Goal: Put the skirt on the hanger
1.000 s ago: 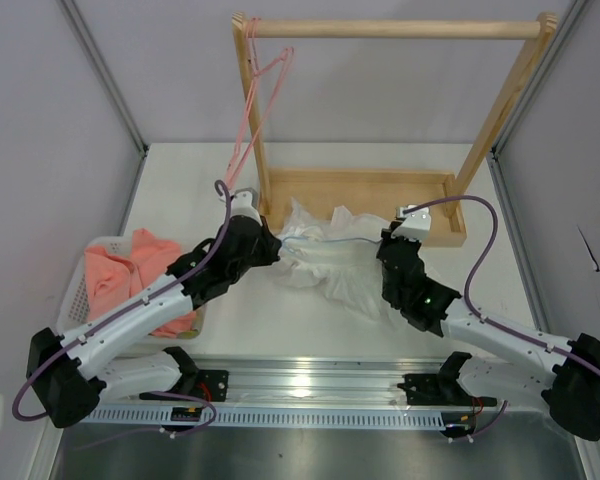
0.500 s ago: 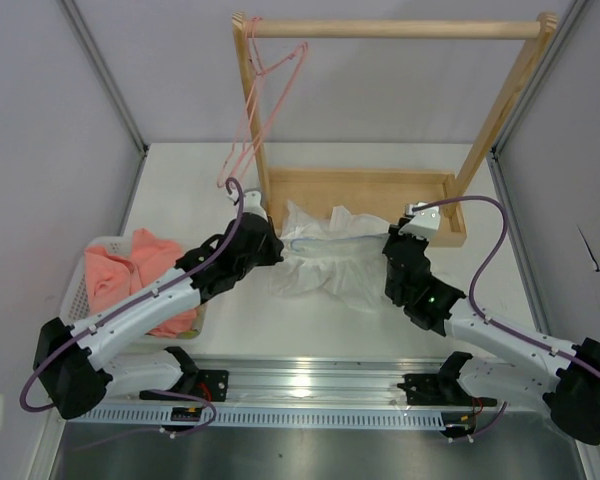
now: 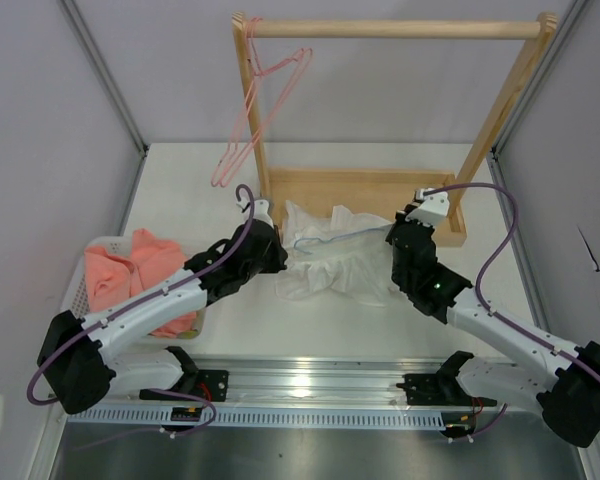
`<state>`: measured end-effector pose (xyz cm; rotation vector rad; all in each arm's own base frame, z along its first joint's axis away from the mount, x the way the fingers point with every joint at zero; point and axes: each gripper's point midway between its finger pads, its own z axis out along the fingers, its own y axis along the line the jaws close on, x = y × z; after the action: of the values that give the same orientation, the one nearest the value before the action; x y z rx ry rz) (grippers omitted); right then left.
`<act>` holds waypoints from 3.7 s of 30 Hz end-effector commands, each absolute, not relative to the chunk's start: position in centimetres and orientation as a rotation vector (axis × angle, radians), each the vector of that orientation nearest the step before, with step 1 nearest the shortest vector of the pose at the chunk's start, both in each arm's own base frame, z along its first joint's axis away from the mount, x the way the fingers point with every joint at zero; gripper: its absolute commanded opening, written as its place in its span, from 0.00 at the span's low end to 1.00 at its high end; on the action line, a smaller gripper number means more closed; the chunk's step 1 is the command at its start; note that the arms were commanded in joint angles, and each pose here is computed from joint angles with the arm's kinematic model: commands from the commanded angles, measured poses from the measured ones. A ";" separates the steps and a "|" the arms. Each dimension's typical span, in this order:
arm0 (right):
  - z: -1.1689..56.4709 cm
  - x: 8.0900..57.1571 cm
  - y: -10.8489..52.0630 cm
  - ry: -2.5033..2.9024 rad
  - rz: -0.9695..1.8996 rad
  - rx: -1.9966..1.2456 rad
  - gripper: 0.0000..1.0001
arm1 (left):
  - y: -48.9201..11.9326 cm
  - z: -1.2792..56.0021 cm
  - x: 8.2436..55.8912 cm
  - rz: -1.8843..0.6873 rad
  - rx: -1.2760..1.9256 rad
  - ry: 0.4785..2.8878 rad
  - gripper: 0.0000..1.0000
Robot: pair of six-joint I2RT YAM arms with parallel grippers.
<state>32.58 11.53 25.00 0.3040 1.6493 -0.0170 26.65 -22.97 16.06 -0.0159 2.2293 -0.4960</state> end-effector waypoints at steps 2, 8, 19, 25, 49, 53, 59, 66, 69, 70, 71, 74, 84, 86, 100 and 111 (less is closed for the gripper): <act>26.3 33.0 10.1 1.626 -0.034 0.378 0.00 | -22.2 15.5 27.0 -0.438 -0.006 2.234 0.00; 26.1 33.0 9.1 1.624 0.018 0.424 0.00 | -22.6 14.6 26.8 -0.440 0.008 2.261 0.00; 24.8 32.1 8.4 1.621 0.018 0.399 0.00 | -23.5 17.9 27.7 -0.490 0.000 2.210 0.00; 23.9 31.8 8.2 1.624 -0.052 0.382 0.00 | -24.5 20.8 28.3 -0.542 0.008 2.169 0.00; 29.6 31.2 16.9 1.573 -0.078 0.128 0.00 | -31.3 29.5 27.9 -0.686 0.183 2.060 0.00; 30.0 31.5 18.7 1.592 -0.021 0.077 0.00 | -33.6 30.1 28.2 -0.715 0.209 2.056 0.00; 29.2 31.5 20.0 1.622 0.009 0.037 0.00 | -35.6 30.5 28.3 -0.751 0.226 2.053 0.00; 30.0 31.4 21.7 1.631 0.056 0.001 0.00 | -36.0 31.7 28.6 -0.750 0.227 2.039 0.00; 32.8 31.2 22.3 1.598 0.084 0.009 0.00 | -36.5 30.1 28.8 -0.728 0.244 2.074 0.00; 33.4 31.0 22.4 1.593 0.090 -0.002 0.00 | -36.5 29.9 28.9 -0.725 0.244 2.077 0.00; 34.1 30.9 22.3 1.586 0.101 0.003 0.00 | -36.5 29.7 28.8 -0.721 0.249 2.080 0.00; 35.9 30.9 22.1 1.570 0.095 0.006 0.00 | -36.0 29.5 28.4 -0.720 0.265 2.079 0.00; 40.1 31.5 22.6 1.563 0.170 -0.090 0.00 | -33.4 38.5 26.2 -0.790 0.413 1.795 0.48; 41.0 31.4 22.6 1.566 0.207 -0.092 0.00 | -32.8 40.4 25.8 -0.782 0.468 1.701 0.49; 44.3 30.8 22.7 1.568 0.337 -0.155 0.00 | -34.8 40.5 25.3 -0.755 0.741 1.493 0.49; 45.9 30.7 22.3 1.549 0.412 -0.163 0.00 | -36.2 37.6 27.7 -0.679 0.729 1.554 0.46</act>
<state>31.82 22.74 41.14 -0.2112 1.6524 0.3020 26.85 -35.79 36.41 0.7453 1.6005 -0.7008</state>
